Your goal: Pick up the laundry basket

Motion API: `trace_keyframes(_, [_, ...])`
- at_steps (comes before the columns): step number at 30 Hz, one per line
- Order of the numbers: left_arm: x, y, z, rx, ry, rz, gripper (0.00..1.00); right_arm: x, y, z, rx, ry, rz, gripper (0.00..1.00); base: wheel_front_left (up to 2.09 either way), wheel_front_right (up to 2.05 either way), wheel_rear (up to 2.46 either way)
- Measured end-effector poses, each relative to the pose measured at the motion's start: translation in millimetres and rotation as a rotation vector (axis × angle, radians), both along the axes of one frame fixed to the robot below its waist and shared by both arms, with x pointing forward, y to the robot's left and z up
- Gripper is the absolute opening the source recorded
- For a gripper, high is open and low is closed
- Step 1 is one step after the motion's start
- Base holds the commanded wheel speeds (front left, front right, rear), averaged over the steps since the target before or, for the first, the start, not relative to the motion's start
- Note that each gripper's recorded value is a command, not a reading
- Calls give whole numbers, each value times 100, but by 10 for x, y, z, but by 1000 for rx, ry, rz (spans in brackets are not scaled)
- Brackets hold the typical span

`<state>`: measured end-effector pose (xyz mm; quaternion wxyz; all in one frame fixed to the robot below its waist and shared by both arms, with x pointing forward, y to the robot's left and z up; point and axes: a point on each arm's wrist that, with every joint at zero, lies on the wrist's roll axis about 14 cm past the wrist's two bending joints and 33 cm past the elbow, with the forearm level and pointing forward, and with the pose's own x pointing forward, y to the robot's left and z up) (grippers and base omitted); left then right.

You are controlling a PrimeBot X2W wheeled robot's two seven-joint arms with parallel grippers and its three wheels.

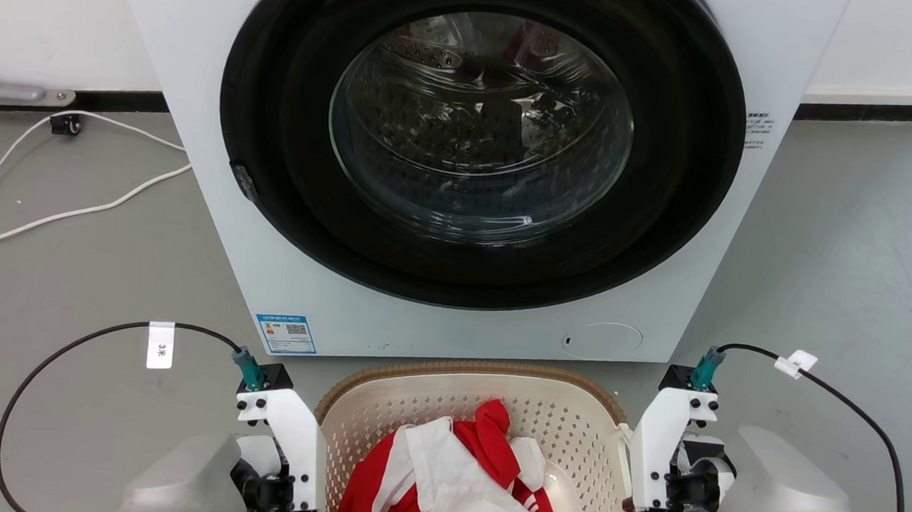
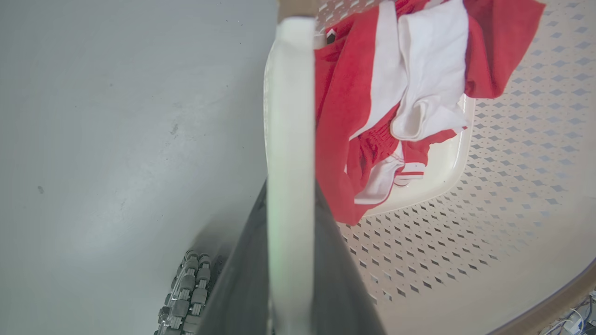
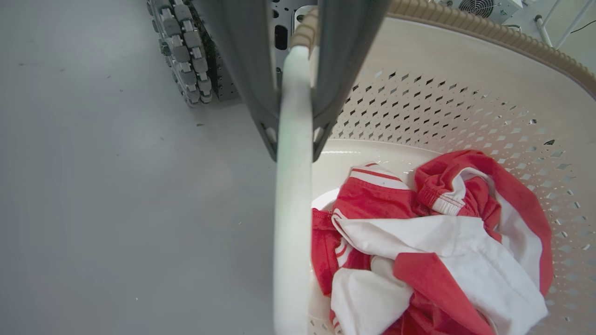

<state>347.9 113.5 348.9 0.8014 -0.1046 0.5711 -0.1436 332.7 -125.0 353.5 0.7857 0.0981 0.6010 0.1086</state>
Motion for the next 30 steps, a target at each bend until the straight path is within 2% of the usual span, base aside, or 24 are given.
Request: trace_keyframes(30, [-45,11,-37,-1,7,5,0,-52,10,-41,5,21,-3,0,0,0,0])
